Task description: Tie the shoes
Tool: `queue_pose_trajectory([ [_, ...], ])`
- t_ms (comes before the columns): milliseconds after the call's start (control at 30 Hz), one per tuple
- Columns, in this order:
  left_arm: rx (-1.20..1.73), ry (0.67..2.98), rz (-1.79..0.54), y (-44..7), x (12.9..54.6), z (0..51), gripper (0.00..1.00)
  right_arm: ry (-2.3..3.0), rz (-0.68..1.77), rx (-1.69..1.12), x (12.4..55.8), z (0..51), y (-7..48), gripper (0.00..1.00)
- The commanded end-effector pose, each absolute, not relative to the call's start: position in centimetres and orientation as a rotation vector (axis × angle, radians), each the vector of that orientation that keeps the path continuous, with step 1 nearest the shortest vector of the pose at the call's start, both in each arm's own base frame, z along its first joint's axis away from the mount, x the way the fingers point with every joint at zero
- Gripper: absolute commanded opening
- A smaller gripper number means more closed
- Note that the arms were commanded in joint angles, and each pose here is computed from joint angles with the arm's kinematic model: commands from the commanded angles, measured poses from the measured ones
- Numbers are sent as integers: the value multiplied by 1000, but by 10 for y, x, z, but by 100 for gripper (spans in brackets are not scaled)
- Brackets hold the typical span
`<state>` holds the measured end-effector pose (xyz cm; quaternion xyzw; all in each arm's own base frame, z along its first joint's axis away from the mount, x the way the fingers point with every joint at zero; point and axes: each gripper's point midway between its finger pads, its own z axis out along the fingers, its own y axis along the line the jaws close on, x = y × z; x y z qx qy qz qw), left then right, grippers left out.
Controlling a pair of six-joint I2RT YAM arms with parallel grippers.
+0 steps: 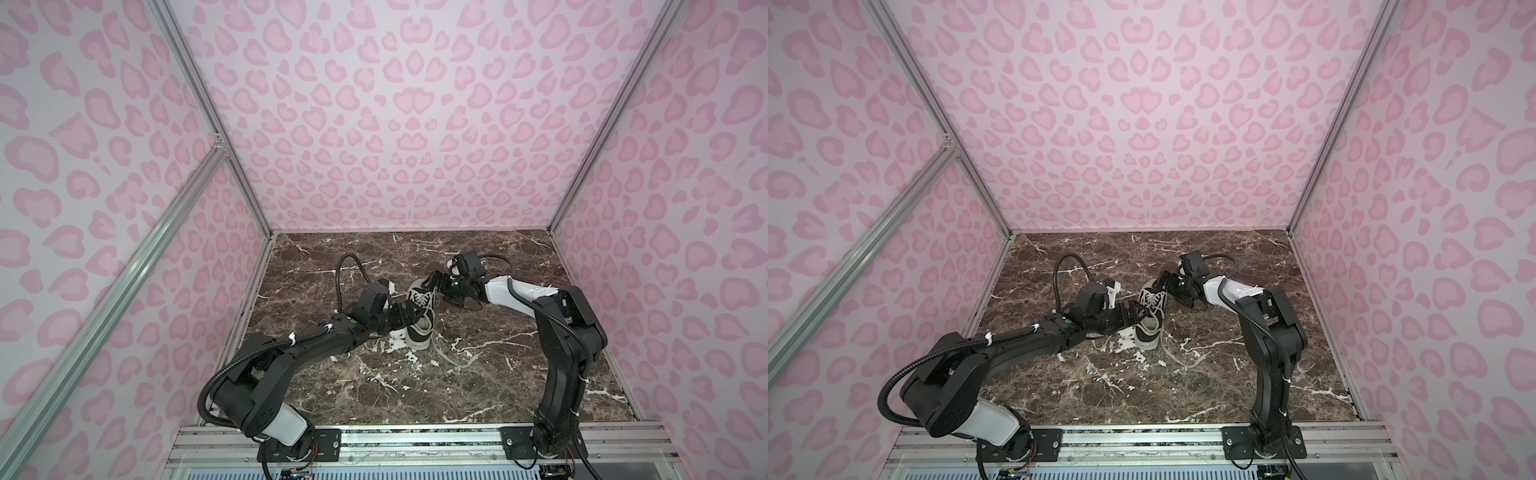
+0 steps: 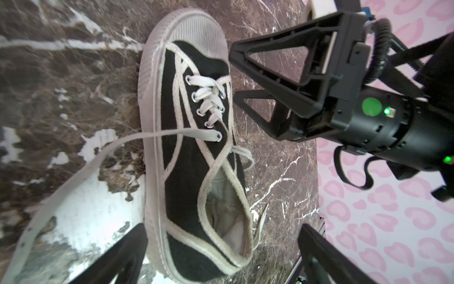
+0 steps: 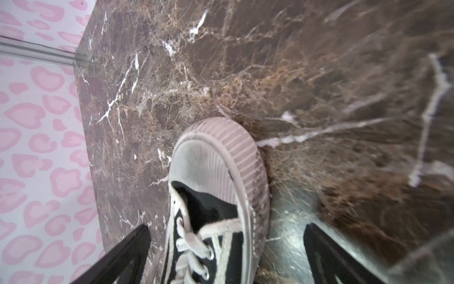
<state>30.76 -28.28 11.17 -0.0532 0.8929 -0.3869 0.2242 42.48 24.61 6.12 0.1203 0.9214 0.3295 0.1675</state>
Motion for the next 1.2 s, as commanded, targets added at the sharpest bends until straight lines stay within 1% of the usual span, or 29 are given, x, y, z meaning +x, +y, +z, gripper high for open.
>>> queue_pose_trajectory([
  [0,-181,2508,-923,-257,310,104,98,2636,1024,266,424,62,262,99],
  [200,-261,2539,-801,-215,312,97,98,2648,1104,184,424,64,288,99],
  [300,-301,2545,-731,-195,313,97,98,2658,1068,187,426,64,287,99],
  [433,-327,2573,-608,-171,309,92,98,2634,982,250,430,74,265,99],
  [533,-325,2615,-491,-155,304,86,99,2654,810,332,424,81,230,99],
  [567,-327,2634,-441,-149,301,83,100,2678,719,365,418,82,213,99],
  [667,-320,2674,-338,-138,295,76,96,2738,436,427,387,86,169,99],
  [733,-318,2692,-294,-133,293,71,93,2762,315,441,363,89,149,99],
  [800,-319,2711,-264,-130,291,67,88,2800,176,481,333,88,127,99],
  [900,-305,2730,-243,-130,291,63,84,2886,2,495,289,80,102,99],
  [967,-296,2734,-234,-130,292,62,84,2919,-71,488,264,76,93,97],
  [1167,-285,2747,-232,-131,292,58,83,2964,-112,511,215,63,90,78],
])
